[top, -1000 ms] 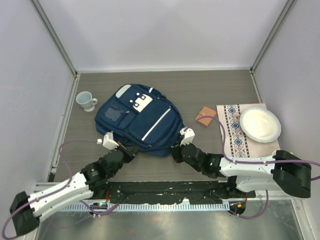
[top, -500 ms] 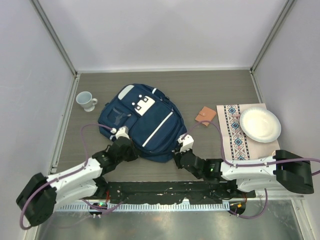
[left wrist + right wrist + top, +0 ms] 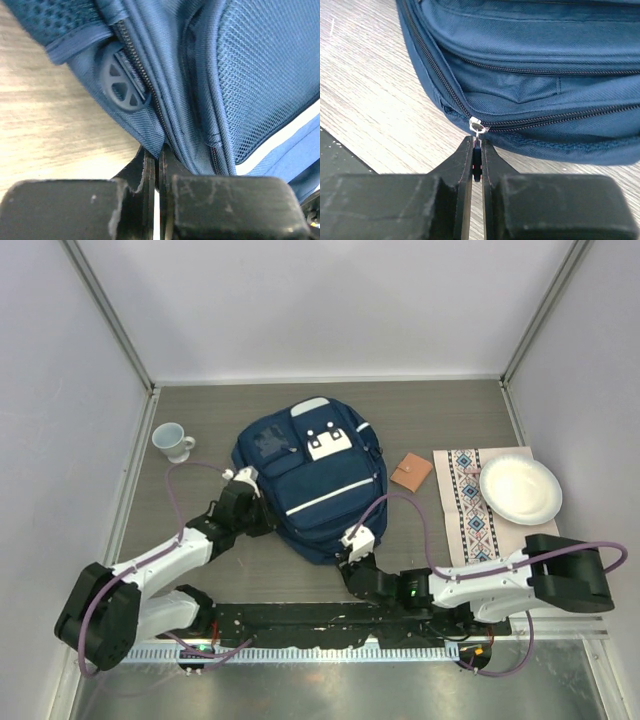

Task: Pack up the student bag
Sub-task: Zip the student bag at the center of the board.

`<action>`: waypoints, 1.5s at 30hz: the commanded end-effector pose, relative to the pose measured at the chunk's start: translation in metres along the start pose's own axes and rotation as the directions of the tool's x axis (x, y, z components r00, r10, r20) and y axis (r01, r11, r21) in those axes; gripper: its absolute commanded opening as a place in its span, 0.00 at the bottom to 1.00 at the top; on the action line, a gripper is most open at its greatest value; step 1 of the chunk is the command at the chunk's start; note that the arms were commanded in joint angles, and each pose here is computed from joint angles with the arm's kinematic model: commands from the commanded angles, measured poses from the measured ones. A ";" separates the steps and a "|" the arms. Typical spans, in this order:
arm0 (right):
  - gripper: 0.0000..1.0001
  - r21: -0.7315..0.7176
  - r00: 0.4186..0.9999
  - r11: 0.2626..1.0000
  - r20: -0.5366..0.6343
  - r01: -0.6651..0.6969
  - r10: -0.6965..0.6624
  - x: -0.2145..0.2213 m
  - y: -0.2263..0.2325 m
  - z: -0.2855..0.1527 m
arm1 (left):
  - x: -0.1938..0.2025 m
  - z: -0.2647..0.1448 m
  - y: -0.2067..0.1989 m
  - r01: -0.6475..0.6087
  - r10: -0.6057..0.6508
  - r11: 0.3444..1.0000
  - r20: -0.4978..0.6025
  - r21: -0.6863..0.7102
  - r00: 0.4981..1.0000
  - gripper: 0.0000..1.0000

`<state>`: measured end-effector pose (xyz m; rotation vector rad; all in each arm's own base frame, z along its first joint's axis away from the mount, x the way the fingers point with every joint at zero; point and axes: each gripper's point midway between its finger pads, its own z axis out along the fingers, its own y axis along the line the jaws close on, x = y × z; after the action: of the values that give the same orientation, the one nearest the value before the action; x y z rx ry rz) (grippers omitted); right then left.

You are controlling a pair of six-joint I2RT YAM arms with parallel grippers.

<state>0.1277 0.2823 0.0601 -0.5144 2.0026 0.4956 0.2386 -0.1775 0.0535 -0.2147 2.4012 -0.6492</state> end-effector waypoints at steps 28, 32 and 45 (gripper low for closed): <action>0.01 -0.073 0.995 0.992 0.024 -0.100 0.102 -0.039 0.027 0.047 | 0.023 -0.042 -0.050 0.384 -0.432 0.886 0.164 0.259 0.887 0.86; 0.01 -0.084 0.993 0.990 0.037 -0.109 0.113 -0.042 0.028 0.045 | 0.031 -0.035 -0.060 0.401 -0.456 0.873 0.172 0.278 0.873 0.83; 0.01 -0.077 0.994 0.992 0.032 -0.099 0.102 -0.036 0.018 0.037 | 0.028 -0.017 -0.086 0.363 -0.427 0.885 0.200 0.291 0.882 0.11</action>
<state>0.1523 0.3204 0.0568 -0.5172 2.0491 0.5980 0.1857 -0.2372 0.0505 -0.6263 2.1635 -0.9191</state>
